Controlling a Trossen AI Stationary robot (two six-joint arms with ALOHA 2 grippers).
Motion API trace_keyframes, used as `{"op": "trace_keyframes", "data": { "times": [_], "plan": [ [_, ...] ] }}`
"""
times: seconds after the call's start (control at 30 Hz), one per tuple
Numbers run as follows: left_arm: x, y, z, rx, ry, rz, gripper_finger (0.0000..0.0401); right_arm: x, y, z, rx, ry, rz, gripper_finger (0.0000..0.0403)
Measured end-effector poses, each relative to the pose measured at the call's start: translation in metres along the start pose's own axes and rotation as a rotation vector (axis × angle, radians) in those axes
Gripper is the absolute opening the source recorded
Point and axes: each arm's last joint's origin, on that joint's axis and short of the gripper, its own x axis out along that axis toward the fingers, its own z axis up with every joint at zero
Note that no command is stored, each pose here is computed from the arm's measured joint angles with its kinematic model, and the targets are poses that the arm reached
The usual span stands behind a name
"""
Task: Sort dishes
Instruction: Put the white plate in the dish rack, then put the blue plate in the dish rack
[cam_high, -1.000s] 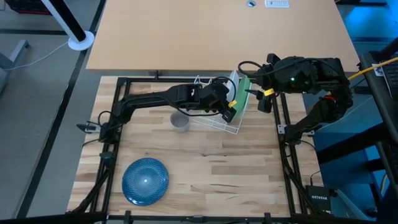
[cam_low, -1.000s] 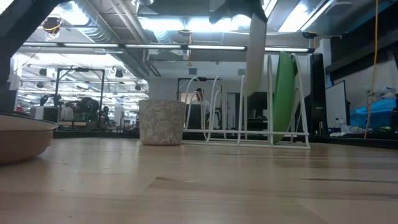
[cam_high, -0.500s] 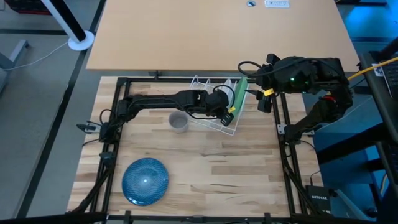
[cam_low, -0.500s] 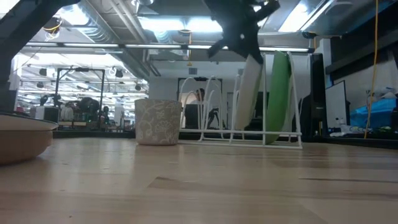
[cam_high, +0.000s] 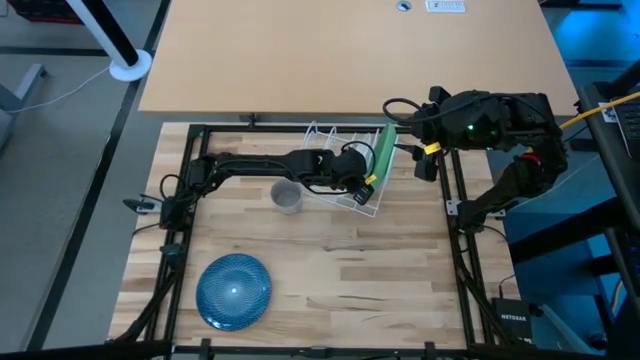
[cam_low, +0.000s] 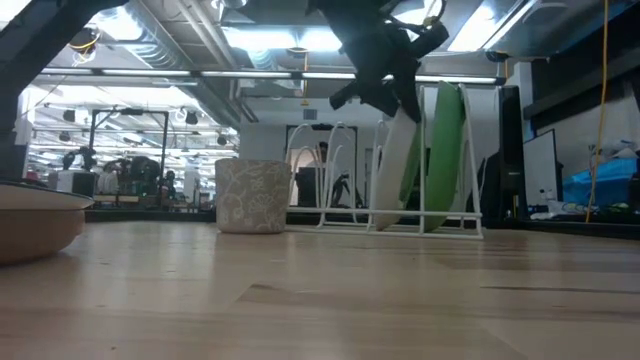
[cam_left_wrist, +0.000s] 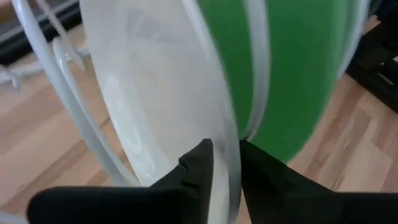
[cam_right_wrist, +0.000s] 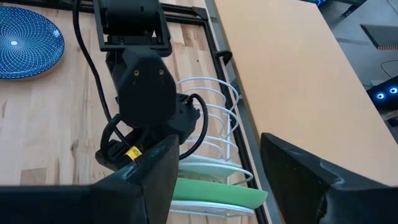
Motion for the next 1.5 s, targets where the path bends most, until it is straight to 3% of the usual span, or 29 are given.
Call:
{"op": "trace_keyframes", "data": {
  "times": [0.2,0.4,0.53,0.67,0.77,0.93,1.1,1.27,1.5],
  "plan": [
    [-0.014,-0.003,0.02,0.017,-0.07,-0.041,0.0115,0.0,0.0,0.0,0.0,0.0,0.0,0.0227],
    [-0.027,-0.001,0.029,0.031,-0.002,-0.13,0.0154,0.0,0.0,0.0,0.0,0.0,0.0,0.0227],
    [-0.046,0.004,0.031,0.04,0.148,-0.233,0.0157,0.0,0.0,0.0,0.0,0.0,0.001,0.0227],
    [-0.071,0.005,0.018,0.039,0.406,-0.368,0.015,0.0,0.0,0.0,0.0,0.0,0.009,0.0227],
    [-0.094,-0.006,-0.003,0.035,0.615,-0.414,0.0145,0.0,0.001,0.0,0.0,-0.005,0.049,0.0227],
    [-0.128,-0.033,-0.057,0.108,0.9,-0.29,0.0143,0.0,0.004,0.0,0.002,-0.014,0.126,0.0227],
    [-0.157,-0.07,-0.109,0.201,1.005,-0.235,0.0143,0.005,0.01,0.0,0.047,0.001,0.274,0.0227],
    [-0.19,-0.1,-0.159,0.284,0.978,-0.158,0.0143,0.028,0.024,-0.004,0.044,0.095,0.434,0.0227],
    [-0.241,-0.13,-0.223,0.336,0.737,-0.078,0.0143,0.091,0.053,-0.019,0.035,0.259,0.553,0.0227]
  ]
}}
